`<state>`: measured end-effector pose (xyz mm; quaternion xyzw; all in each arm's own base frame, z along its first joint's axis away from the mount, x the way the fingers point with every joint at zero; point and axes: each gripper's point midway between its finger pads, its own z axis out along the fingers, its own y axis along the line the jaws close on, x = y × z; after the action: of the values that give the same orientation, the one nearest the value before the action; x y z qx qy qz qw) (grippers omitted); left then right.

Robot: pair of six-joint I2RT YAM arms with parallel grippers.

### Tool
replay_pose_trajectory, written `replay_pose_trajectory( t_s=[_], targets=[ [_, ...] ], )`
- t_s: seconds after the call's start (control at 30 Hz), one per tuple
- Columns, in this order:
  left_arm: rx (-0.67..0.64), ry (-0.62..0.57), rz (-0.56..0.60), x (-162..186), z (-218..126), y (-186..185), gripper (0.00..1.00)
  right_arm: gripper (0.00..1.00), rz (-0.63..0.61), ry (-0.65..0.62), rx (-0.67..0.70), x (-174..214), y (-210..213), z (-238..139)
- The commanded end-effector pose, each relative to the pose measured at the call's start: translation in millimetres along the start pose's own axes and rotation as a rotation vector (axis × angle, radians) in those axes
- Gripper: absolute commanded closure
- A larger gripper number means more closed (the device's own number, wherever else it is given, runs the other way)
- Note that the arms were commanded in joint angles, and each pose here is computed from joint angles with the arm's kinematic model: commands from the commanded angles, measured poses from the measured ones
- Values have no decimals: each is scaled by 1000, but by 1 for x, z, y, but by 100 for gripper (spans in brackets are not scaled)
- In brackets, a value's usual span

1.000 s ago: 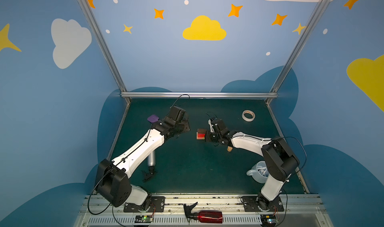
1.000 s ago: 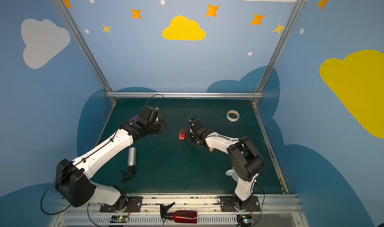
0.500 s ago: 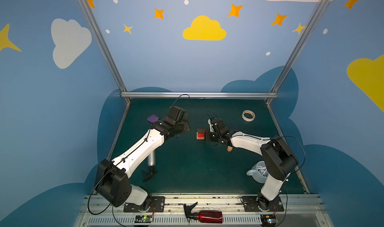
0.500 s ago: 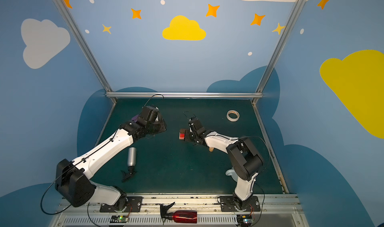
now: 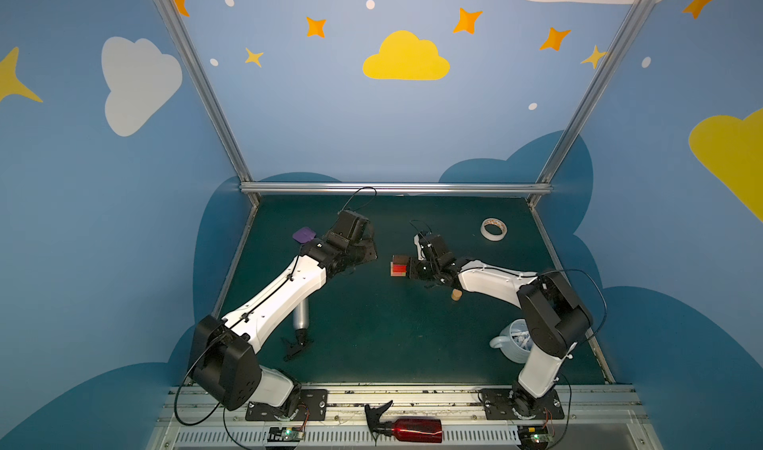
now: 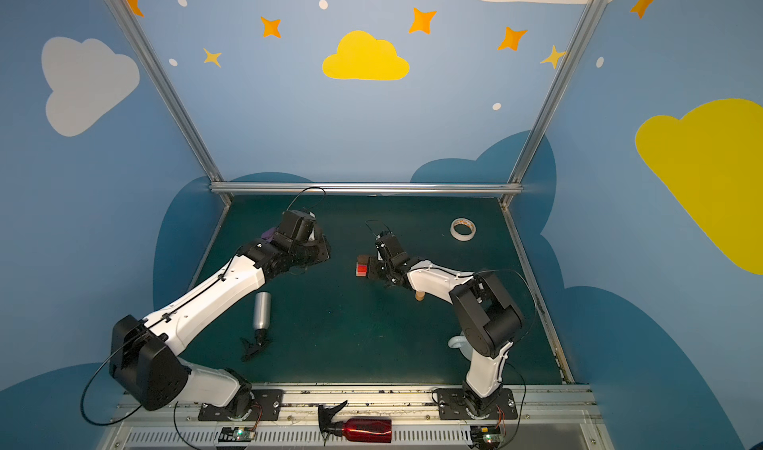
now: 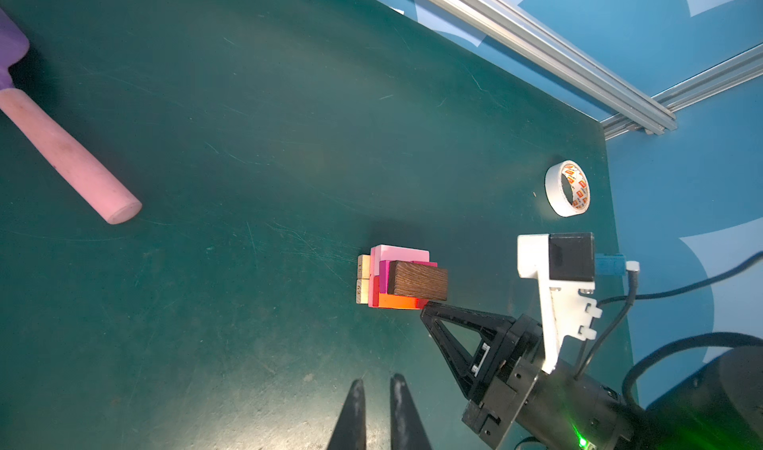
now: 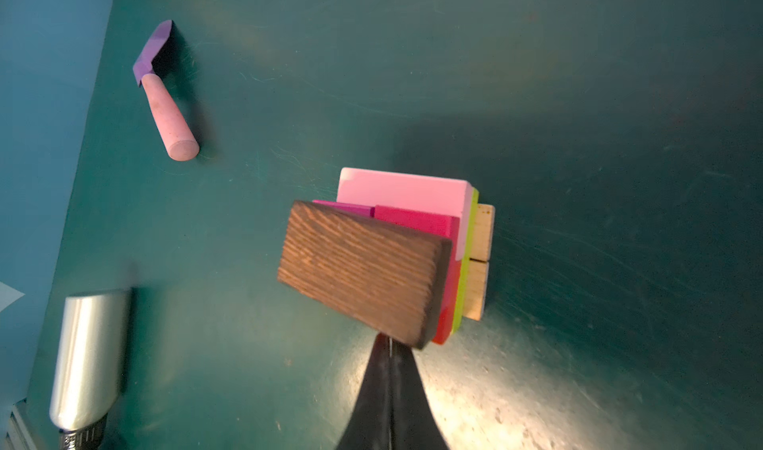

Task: Build the wood block tower
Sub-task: 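Keep the right gripper pressing the brown block against the group, then draw the closed right gripper back away from the brown block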

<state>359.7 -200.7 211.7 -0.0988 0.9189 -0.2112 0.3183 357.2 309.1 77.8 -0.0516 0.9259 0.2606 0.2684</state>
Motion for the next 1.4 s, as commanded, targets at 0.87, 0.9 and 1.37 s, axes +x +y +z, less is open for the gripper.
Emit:
replay_pose_trajectory(
  t_s=[0.87,0.9,1.37],
  targets=[
    [0,3,-6,1,3,2,86,100,14,-14,-41,-10,11,5],
    [1,4,-5,1,3,2,86,100,13,-13,-44,-10,12,5],
    [-2,4,-1,1,3,3,86,100,9,7,-70,-6,22,11]
  ],
)
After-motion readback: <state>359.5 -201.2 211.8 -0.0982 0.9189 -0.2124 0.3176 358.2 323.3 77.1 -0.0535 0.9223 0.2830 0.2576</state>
